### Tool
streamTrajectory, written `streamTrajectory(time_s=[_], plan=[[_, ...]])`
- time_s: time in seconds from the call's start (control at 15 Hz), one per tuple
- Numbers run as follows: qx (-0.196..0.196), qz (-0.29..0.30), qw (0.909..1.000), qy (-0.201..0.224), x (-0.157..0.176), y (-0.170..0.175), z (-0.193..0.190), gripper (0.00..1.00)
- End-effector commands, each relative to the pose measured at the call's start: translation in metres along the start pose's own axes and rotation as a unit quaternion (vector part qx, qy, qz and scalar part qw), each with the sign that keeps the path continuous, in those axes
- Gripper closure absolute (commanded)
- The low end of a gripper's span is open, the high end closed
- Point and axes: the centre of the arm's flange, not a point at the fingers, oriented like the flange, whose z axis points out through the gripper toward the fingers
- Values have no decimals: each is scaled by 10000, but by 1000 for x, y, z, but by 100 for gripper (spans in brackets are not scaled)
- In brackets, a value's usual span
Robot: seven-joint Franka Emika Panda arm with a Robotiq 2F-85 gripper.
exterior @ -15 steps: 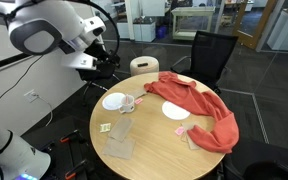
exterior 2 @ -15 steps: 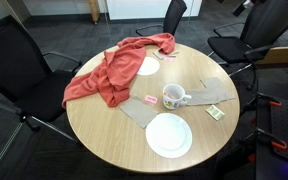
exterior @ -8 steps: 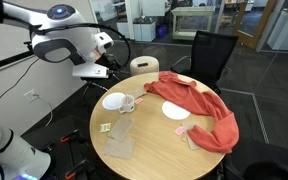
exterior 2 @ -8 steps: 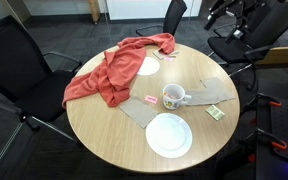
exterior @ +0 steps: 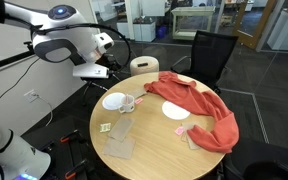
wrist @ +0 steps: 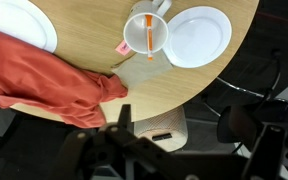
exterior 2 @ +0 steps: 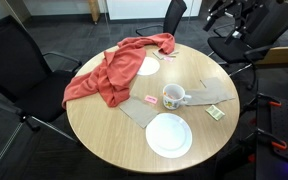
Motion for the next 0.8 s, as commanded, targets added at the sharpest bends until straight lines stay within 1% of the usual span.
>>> streamTrajectory(time_s=[0.0,0.4,0.73], plan=[[-90,19,9999,-136,2,6,18,0],[16,59,9995,-317,-4,13,72,0],[79,-65,9988,-469,-8,16,119,0]])
